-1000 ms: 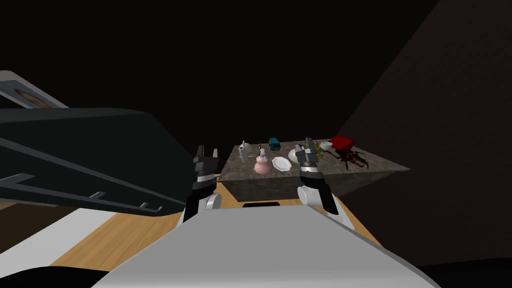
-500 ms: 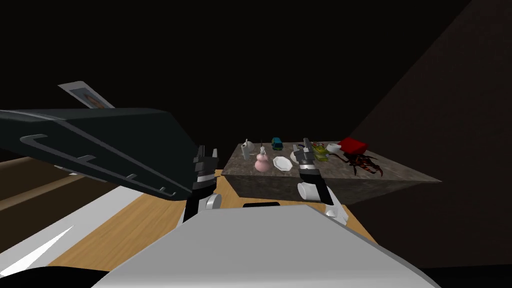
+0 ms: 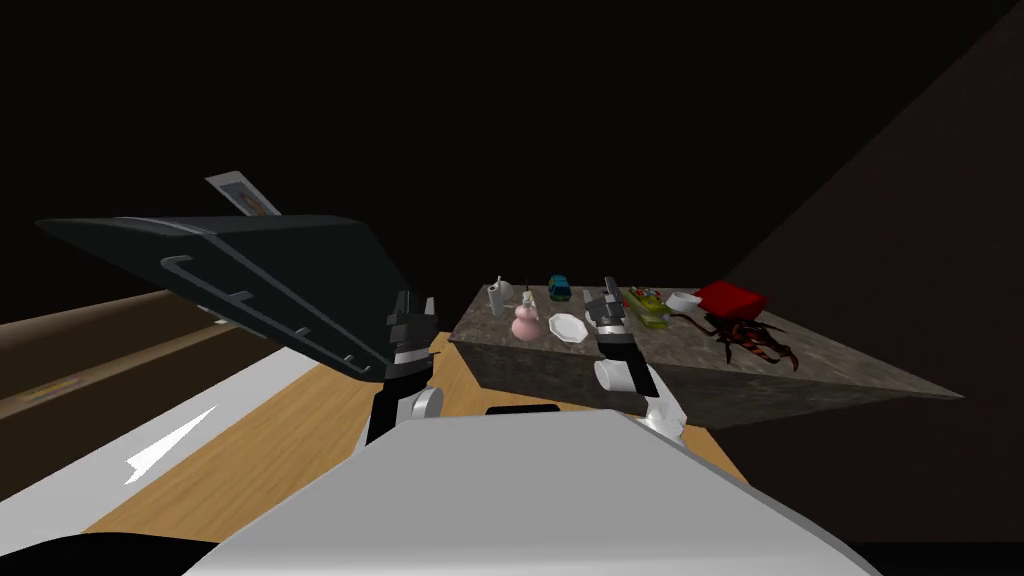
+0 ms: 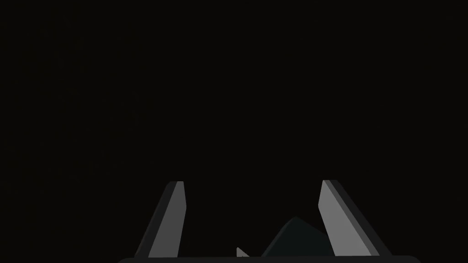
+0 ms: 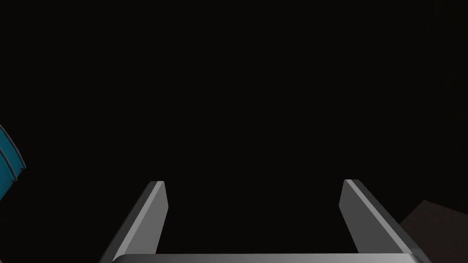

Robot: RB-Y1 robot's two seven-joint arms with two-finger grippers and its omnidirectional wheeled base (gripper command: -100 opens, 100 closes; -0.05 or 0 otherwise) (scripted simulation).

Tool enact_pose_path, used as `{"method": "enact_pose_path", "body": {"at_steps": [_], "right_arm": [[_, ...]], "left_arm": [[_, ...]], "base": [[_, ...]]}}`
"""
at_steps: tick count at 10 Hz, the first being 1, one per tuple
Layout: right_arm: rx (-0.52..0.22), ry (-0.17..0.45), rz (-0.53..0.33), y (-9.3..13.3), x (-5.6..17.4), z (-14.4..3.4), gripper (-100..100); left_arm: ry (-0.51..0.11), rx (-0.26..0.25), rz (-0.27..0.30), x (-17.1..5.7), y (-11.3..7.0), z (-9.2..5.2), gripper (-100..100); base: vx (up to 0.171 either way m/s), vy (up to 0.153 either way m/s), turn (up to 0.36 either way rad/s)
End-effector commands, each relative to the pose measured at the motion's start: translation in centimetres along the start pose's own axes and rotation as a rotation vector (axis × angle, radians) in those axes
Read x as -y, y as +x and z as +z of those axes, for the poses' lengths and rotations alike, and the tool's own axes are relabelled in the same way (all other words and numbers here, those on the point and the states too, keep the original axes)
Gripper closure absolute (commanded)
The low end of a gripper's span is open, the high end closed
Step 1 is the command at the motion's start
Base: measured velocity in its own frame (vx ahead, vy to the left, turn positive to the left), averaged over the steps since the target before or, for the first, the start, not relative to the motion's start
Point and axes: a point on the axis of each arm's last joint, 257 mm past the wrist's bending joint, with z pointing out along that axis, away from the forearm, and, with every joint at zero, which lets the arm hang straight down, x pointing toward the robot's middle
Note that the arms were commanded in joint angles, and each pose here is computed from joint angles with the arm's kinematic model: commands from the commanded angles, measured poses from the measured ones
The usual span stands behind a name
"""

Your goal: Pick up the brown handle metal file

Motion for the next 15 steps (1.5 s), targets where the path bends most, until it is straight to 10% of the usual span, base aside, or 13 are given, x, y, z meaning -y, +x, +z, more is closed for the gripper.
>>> {"method": "enact_pose_path", "body": {"at_steps": [1,15], "right_arm": [[0.0,0.016,0.045,-0.7,1.2,0.7,-100],[0.032,0.12,0.403,-4.8,8.1,4.8,-100]], "left_arm": [[0.0,0.0,0.0,0.0,0.0,0.0,0],[0.0,0.0,0.0,0.0,0.0,0.0,0]], "base": [[-0.04,-0.072,0.186],[-0.054,-0.073,0.208]]}}
